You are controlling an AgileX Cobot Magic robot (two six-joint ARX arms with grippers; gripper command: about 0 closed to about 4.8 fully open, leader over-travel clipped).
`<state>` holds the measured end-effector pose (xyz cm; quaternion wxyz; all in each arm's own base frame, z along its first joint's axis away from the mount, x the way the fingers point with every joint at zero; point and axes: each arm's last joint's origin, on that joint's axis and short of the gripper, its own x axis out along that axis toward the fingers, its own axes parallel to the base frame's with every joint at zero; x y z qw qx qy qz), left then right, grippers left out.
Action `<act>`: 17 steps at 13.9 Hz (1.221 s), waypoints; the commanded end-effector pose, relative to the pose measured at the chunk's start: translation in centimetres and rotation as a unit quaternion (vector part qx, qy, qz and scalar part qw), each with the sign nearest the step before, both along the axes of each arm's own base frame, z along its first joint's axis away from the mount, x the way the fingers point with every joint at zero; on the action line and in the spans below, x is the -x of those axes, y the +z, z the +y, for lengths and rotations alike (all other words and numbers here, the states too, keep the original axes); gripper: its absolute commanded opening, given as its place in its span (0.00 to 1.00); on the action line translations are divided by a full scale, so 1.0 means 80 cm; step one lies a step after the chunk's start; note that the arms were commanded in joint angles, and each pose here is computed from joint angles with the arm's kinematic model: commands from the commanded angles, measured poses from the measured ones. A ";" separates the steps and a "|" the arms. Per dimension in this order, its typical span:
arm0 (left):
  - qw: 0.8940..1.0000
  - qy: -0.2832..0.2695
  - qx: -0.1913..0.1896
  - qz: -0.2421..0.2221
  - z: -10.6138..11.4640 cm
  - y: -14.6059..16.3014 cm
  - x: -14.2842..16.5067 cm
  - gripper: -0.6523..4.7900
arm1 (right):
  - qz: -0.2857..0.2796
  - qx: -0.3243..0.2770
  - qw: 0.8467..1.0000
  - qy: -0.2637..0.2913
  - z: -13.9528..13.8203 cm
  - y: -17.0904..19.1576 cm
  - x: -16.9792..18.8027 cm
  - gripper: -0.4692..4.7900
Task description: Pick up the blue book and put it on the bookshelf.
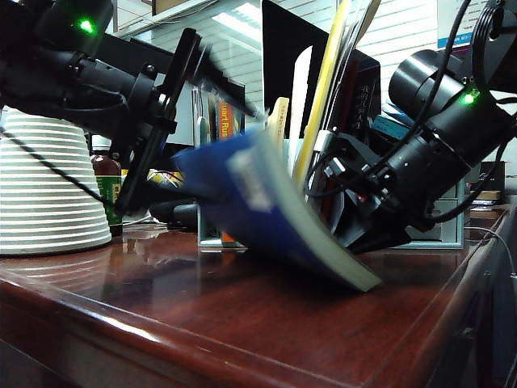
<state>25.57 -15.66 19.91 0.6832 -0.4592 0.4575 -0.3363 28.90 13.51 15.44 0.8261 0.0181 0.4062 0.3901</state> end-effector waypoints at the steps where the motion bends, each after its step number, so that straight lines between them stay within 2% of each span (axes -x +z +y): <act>1: 1.000 -0.001 0.019 0.003 -0.002 0.006 -0.001 1.00 | -0.006 -0.002 1.000 0.005 0.001 0.003 0.000 0.09; 5: 1.000 0.002 0.006 0.027 -0.001 0.001 0.001 1.00 | -0.007 -0.002 1.000 0.005 0.001 0.004 0.000 0.09; 7: 1.000 0.010 -0.005 0.029 0.000 -0.002 0.001 1.00 | -0.026 0.020 0.999 -0.016 -0.001 0.008 -0.001 0.09; 10: 0.999 0.022 -0.029 0.033 0.002 -0.007 0.002 1.00 | -0.044 0.023 0.999 -0.014 -0.002 0.016 0.000 0.09; 11: 0.999 0.019 -0.035 0.026 0.002 -0.008 0.003 0.90 | -0.044 0.024 0.999 -0.014 -0.002 0.017 0.000 0.09; 15: 0.997 0.036 -0.059 0.030 0.004 -0.013 0.003 0.23 | -0.045 0.023 0.999 -0.015 -0.001 0.018 -0.001 0.09; 16: 0.997 0.035 -0.064 0.021 0.004 -0.013 0.003 0.12 | -0.045 0.023 0.999 -0.015 -0.001 0.018 -0.001 0.09; 17: 0.997 0.036 -0.066 0.020 0.004 -0.013 0.003 0.11 | -0.047 0.022 0.999 -0.015 -0.001 0.020 -0.002 0.09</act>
